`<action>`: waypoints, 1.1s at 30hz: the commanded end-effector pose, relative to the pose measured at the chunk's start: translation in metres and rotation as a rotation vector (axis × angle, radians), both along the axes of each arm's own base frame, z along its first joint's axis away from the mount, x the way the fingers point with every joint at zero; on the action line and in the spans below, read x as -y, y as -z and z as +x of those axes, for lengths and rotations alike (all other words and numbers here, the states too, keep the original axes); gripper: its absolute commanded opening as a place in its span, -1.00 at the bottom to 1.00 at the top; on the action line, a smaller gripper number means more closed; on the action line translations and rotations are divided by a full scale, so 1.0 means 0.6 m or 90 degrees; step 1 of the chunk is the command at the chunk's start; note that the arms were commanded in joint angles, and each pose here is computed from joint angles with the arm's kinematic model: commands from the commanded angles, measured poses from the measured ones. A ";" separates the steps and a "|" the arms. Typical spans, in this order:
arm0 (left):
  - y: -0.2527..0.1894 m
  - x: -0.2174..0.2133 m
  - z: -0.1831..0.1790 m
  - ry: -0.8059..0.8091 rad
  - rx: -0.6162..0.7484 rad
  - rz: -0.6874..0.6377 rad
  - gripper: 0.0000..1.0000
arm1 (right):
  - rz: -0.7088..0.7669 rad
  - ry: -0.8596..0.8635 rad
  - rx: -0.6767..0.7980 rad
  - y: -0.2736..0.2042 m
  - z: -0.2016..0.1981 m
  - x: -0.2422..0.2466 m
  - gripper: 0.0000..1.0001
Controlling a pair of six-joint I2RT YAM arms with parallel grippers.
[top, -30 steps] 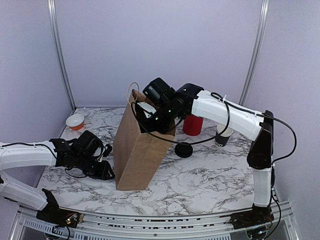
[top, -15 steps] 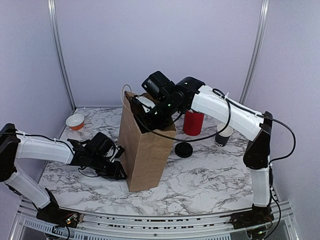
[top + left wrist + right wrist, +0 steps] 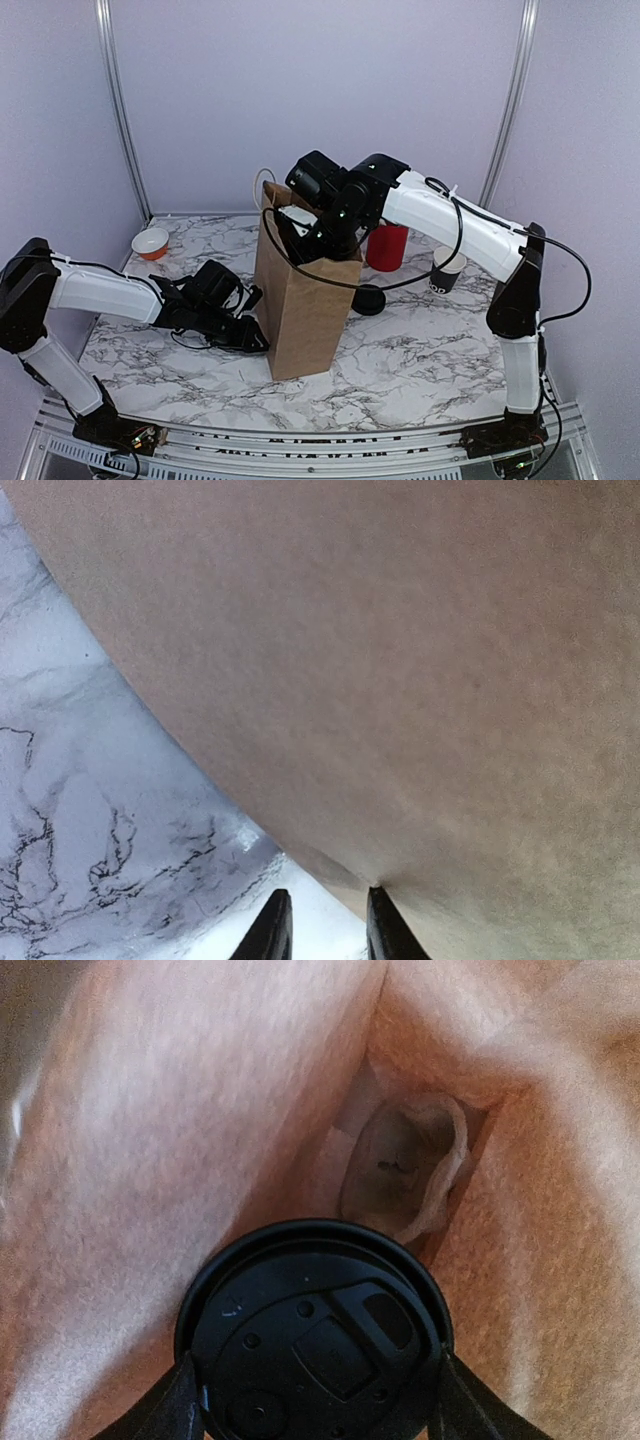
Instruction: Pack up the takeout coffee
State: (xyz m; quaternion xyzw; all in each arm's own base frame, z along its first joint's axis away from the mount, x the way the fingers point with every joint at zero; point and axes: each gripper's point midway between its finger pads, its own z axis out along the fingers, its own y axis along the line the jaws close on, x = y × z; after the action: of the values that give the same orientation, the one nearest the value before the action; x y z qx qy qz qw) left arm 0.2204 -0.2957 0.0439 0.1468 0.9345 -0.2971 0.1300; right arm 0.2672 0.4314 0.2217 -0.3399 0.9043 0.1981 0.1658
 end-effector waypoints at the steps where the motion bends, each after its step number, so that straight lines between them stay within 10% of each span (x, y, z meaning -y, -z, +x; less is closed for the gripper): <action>1: -0.015 0.018 0.008 0.007 0.014 -0.025 -0.49 | -0.030 -0.011 -0.007 0.010 -0.012 0.008 0.22; 33: -0.018 0.018 0.005 0.014 0.019 -0.035 -0.49 | -0.107 -0.024 -0.024 0.115 -0.042 -0.002 0.23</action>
State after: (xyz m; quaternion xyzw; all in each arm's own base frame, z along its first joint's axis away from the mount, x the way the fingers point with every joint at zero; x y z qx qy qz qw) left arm 0.2244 -0.3022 0.0498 0.1507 0.9273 -0.3119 0.1419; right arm 0.2409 0.4322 0.1627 -0.3628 0.9128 0.1528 0.1088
